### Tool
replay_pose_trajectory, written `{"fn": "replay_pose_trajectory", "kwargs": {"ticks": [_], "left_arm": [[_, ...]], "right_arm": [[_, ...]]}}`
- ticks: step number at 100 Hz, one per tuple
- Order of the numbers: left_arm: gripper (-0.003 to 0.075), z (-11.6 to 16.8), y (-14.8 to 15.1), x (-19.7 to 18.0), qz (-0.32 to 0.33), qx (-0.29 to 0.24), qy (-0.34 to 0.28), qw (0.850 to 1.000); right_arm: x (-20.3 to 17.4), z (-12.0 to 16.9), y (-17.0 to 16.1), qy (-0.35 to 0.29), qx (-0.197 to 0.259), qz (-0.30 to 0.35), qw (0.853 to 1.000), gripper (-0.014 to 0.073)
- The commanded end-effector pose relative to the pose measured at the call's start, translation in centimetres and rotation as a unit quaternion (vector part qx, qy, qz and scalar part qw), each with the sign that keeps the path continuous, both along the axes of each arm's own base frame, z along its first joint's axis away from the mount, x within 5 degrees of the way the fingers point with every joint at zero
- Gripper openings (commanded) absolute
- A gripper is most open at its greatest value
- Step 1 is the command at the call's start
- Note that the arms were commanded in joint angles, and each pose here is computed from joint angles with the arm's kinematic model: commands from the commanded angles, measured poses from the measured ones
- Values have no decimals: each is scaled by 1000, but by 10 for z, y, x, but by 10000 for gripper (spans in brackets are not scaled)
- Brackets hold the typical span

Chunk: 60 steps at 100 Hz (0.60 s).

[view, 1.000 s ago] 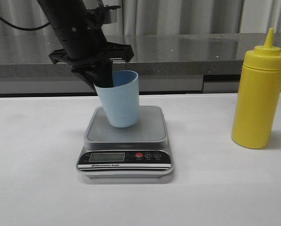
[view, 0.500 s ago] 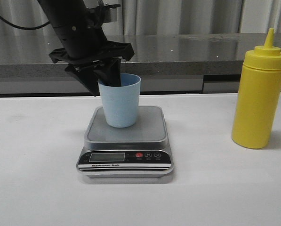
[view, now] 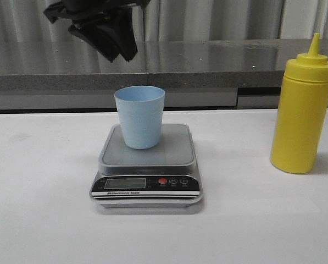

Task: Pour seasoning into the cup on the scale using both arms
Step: 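Open the left gripper and withdraw it upward from the cup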

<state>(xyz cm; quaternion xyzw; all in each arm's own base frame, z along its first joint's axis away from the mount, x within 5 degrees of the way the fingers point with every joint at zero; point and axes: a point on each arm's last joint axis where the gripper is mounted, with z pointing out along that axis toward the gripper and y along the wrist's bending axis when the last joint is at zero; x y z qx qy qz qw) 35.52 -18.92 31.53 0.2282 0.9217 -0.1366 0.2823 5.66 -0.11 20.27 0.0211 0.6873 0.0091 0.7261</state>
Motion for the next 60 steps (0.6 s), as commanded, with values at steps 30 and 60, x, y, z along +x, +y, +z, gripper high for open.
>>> {"fn": "replay_pose_trajectory", "kwargs": {"ticks": [30, 60], "left_arm": [[-20, 57, 34, -52, 28, -64, -107, 992], [-20, 50, 81, -93, 78, -69, -133, 986]], "right_arm": [[-3, 14, 1, -56, -3, 2, 998, -67], [-3, 14, 1, -56, -3, 2, 998, -67]]}}
